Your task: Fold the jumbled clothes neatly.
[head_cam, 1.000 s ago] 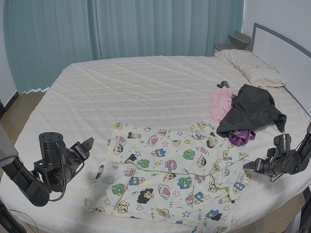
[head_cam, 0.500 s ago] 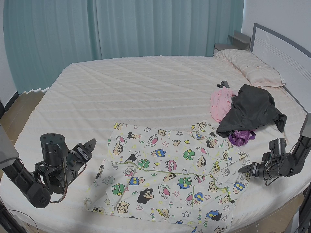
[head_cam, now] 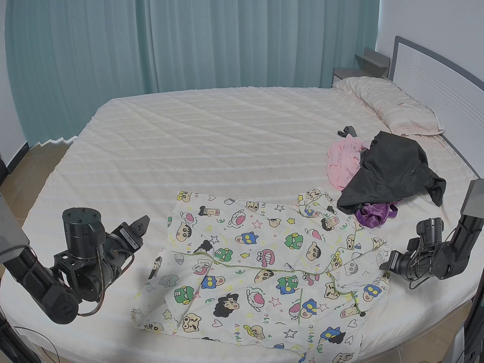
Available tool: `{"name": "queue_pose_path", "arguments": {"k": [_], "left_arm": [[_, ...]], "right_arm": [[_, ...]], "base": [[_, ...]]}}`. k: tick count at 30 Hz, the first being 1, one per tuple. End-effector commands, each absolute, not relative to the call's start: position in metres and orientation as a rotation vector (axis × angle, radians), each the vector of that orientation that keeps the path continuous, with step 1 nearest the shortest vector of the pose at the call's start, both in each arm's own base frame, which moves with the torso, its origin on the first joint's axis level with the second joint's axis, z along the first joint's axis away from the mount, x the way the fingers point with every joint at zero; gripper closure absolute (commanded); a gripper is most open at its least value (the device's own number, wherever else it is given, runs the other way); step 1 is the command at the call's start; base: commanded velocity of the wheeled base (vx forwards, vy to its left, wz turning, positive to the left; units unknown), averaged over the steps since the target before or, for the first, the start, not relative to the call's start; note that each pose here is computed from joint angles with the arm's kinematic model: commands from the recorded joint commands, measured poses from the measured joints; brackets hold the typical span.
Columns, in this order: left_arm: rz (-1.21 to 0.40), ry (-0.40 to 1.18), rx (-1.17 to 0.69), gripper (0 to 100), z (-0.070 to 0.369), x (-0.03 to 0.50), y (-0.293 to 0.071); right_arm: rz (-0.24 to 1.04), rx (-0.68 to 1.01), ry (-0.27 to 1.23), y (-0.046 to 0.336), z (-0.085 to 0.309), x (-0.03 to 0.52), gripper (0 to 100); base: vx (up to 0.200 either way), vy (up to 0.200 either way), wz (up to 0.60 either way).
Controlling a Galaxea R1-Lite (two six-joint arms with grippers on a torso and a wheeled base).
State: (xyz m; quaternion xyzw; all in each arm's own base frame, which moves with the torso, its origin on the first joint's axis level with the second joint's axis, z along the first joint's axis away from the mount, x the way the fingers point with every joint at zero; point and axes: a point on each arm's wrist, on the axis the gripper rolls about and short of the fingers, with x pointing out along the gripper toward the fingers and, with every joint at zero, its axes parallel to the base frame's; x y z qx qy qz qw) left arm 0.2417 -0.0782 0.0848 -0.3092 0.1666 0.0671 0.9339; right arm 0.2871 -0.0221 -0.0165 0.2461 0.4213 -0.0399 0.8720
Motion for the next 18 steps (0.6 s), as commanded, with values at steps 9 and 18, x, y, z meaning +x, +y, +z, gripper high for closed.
{"name": "queue_pose_path", "arguments": {"k": [9, 18], "left_arm": [[0.139, 0.346, -0.631, 0, 0.083, 0.242, -0.078], [0.105, 0.421, -0.623, 0, 0.072, 0.24, -0.079]], "right_arm": [[-0.12, 0.534, 0.781, -0.04, 0.009, 0.282, 100], [-0.144, 0.538, 0.769, -0.05, 0.009, 0.282, 100]], "base": [[0.0, 0.0, 0.0], [0.0, 0.0, 0.0]]}}
